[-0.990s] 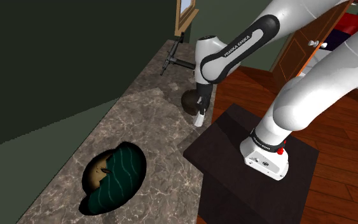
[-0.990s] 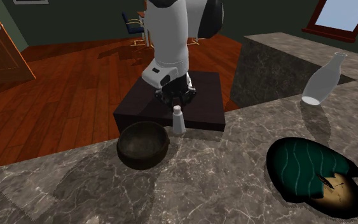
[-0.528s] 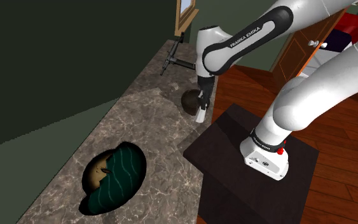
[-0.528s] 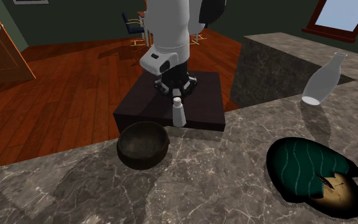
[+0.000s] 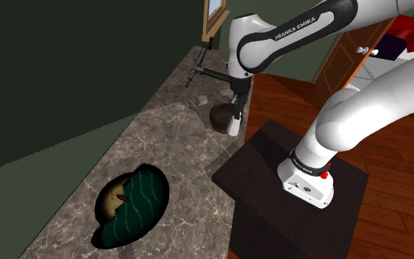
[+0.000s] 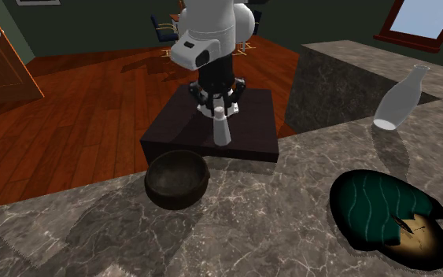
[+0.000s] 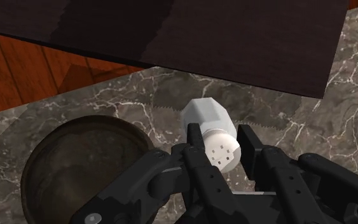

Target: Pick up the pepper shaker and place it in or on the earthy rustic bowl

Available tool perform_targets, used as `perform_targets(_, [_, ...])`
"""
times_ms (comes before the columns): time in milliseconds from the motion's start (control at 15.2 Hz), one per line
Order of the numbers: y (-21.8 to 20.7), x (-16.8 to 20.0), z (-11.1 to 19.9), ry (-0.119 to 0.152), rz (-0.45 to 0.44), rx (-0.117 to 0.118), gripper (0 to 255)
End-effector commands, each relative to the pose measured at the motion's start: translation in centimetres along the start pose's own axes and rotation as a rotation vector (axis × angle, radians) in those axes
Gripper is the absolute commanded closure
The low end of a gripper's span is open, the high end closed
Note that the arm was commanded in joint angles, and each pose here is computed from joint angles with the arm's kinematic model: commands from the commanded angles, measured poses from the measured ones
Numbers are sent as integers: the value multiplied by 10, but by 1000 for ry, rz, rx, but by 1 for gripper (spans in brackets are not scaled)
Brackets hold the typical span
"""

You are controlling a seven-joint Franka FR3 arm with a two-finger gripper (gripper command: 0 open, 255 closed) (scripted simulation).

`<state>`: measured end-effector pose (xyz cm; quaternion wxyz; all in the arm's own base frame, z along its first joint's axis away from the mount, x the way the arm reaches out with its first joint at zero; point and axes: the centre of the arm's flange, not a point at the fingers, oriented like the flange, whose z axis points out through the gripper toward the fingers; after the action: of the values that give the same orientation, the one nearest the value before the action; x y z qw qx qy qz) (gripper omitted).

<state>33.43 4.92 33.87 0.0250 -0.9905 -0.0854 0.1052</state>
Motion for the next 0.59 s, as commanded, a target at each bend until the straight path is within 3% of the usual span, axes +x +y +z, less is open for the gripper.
perform_targets(0, [-1, -3, -10, -1, 0, 0, 255])
perform_targets(528, [6, -3, -50, -1, 0, 0, 255])
